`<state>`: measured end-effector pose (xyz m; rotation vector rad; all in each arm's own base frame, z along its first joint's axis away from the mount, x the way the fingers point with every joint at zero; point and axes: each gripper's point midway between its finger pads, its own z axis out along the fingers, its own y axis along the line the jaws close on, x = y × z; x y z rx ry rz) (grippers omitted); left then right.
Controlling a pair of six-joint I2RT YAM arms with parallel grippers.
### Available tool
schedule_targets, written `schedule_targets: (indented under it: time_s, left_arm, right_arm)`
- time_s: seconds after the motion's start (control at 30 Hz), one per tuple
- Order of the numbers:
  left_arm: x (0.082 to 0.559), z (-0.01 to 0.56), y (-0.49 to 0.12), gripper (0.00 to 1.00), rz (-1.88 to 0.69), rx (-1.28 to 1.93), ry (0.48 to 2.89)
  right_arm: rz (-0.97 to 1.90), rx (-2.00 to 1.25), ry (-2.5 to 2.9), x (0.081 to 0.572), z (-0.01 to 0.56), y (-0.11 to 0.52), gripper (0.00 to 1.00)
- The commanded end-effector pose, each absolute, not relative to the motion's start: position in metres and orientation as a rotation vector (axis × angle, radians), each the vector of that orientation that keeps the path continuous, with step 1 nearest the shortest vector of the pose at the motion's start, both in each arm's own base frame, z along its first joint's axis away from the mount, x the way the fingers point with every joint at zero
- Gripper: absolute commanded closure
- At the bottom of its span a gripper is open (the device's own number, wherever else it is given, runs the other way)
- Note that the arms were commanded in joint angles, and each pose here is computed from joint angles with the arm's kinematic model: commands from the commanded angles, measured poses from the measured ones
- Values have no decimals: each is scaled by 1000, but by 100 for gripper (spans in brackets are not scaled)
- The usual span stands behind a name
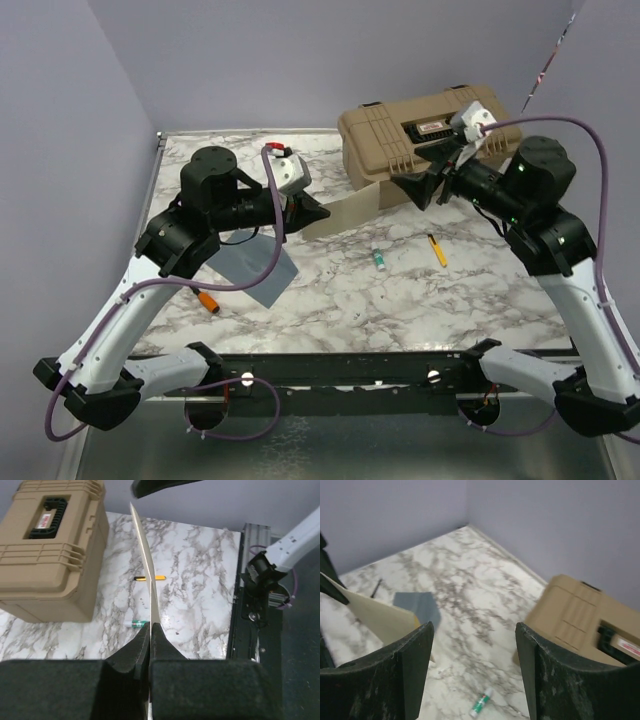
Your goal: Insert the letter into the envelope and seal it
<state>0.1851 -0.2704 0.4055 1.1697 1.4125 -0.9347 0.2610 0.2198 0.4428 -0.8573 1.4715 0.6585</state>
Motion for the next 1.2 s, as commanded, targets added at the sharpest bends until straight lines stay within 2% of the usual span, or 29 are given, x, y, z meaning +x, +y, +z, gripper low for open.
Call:
schedule_targets:
  time_s: [0.0,0.13,0.43,0.6,0.77,0.9,1.17]
  left_arm:
    - [220,421,-264,100,-818,964,1445]
    - [244,430,-269,100,-810,829,1459]
    - [269,440,-278,100,-882,613,1494]
    - [288,452,-272,100,-932,358,1531]
    - [293,463,-277,100,-1065,190,1518]
    - [298,464,-282,100,-1134,105,1536]
    - [296,471,-293,100,-1289,21,1536]
  right_arm:
    - [295,-485,1319,290,490,151,31]
    - [397,-571,1261,276,495,170,31]
    - [987,-798,1341,251,445,256,34]
    - [1169,-675,1454,259,422,270,34]
    - [1399,-536,1467,257,417,282,26]
    - [1569,-475,1430,252,428,289,22]
    - [1708,-430,1459,262,429,301,19]
